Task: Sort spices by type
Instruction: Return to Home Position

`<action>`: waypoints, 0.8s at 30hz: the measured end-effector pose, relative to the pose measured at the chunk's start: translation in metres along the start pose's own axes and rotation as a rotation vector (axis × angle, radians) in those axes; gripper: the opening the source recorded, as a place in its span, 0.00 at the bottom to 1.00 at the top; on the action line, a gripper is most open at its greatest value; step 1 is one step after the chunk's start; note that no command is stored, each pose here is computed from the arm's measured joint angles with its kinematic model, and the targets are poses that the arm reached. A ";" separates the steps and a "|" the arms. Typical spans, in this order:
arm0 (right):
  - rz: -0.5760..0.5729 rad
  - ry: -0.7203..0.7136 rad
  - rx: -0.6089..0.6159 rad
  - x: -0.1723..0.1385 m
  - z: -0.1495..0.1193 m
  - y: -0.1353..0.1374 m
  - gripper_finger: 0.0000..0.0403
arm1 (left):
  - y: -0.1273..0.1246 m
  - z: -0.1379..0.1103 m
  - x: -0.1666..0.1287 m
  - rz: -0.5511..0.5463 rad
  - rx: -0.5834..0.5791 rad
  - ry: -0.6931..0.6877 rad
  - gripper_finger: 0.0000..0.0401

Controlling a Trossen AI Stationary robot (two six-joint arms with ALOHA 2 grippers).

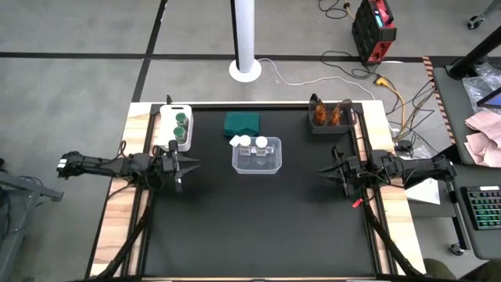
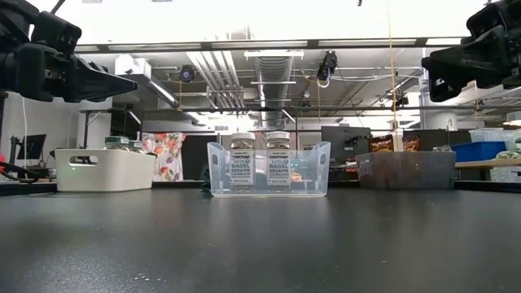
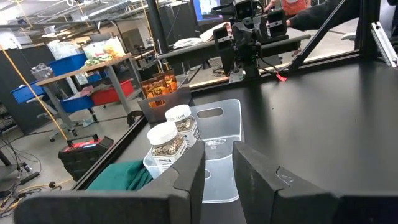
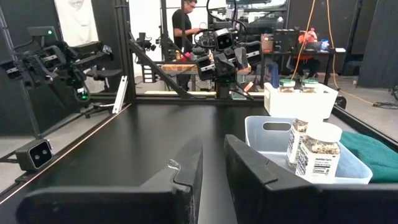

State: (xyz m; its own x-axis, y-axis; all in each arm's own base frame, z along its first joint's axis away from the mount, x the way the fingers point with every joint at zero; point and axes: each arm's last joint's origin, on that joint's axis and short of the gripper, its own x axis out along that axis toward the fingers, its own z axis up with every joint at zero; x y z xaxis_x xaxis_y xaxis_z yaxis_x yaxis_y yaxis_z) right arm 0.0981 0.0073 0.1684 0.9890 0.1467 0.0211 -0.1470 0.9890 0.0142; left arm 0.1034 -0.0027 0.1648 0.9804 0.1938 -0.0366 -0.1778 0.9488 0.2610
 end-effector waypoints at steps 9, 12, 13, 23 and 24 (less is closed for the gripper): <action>0.000 0.000 0.002 0.000 0.000 0.000 0.19 | 0.000 0.000 0.000 0.000 0.000 0.000 0.16; 0.000 0.000 0.001 0.000 0.000 0.000 0.20 | 0.000 0.000 0.000 0.000 0.000 0.000 0.16; 0.000 0.000 0.002 0.000 0.000 0.000 0.21 | 0.000 0.000 0.000 0.000 0.000 0.000 0.16; 0.000 0.000 0.002 0.000 0.000 0.000 0.21 | 0.000 0.000 0.000 0.000 0.000 0.000 0.16; -0.001 0.000 0.002 0.000 0.000 0.000 0.20 | 0.000 0.000 0.000 0.000 0.000 0.000 0.16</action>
State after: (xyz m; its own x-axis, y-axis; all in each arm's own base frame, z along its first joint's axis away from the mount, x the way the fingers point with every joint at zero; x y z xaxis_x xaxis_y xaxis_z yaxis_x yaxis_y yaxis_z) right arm 0.0981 0.0073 0.1685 0.9891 0.1460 0.0214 -0.1463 0.9891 0.0163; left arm 0.1034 -0.0027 0.1649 0.9804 0.1938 -0.0363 -0.1779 0.9487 0.2612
